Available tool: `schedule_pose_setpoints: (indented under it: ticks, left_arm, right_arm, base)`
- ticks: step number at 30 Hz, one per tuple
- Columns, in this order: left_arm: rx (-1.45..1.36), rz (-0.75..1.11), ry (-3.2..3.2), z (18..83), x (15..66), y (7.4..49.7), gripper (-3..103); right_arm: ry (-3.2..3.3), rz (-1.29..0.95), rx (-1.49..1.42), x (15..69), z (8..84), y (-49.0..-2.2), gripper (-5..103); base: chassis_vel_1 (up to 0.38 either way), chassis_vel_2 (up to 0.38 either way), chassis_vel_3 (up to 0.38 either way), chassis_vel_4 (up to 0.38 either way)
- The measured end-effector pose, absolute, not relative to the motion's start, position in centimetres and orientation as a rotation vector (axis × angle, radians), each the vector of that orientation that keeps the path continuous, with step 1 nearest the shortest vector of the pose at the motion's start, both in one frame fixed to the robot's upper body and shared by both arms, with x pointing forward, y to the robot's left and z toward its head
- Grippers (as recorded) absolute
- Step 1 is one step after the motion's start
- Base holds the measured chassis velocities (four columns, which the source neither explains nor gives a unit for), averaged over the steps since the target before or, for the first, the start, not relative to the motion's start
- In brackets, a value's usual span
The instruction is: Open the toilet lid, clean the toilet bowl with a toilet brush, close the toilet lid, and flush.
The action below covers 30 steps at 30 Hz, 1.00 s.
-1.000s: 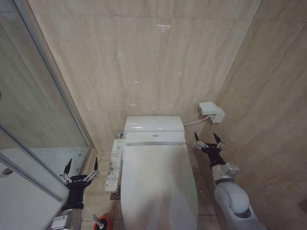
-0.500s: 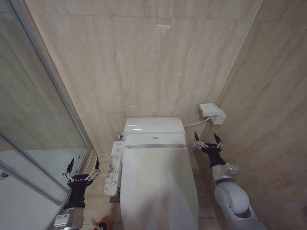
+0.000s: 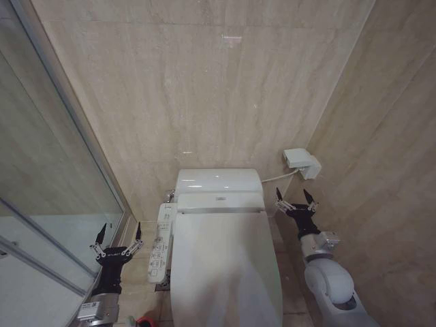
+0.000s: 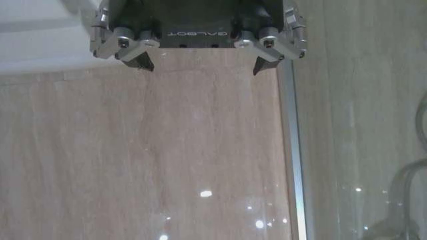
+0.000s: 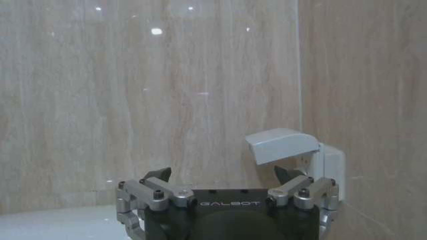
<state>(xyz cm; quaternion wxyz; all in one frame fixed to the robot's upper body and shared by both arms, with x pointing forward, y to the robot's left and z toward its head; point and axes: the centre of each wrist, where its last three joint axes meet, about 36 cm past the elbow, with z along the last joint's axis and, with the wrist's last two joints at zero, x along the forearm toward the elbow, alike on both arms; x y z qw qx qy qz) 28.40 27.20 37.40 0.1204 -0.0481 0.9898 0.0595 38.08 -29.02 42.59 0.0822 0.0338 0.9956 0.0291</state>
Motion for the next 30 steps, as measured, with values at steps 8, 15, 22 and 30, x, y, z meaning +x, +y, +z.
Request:
schedule_pose_setpoints:
  ticks: [8,15,22,30]
  left_arm:
    - [-0.14,0.174,2.892,37.29,28.6,27.28,100]
    - [-0.141,0.174,2.893,37.25,28.69,27.36,100]
    - [-0.142,0.173,2.894,37.18,28.79,27.42,100]
    - [-0.135,0.17,2.897,37.09,28.75,27.19,100]
  right_arm:
    - [2.974,0.087,0.101,38.08,42.6,-29.02,100]
    - [2.974,0.087,0.101,38.08,42.59,-29.02,100]
    - [2.974,0.087,0.101,38.09,42.59,-29.02,100]
    - [2.974,0.087,0.101,38.08,42.59,-29.02,100]
  base:
    - [-0.036,0.046,0.028,-0.025]
    - [-0.007,0.006,0.012,-0.008]
    - [-0.049,0.046,0.053,-0.042]
    - [0.0,0.0,0.0,0.0]
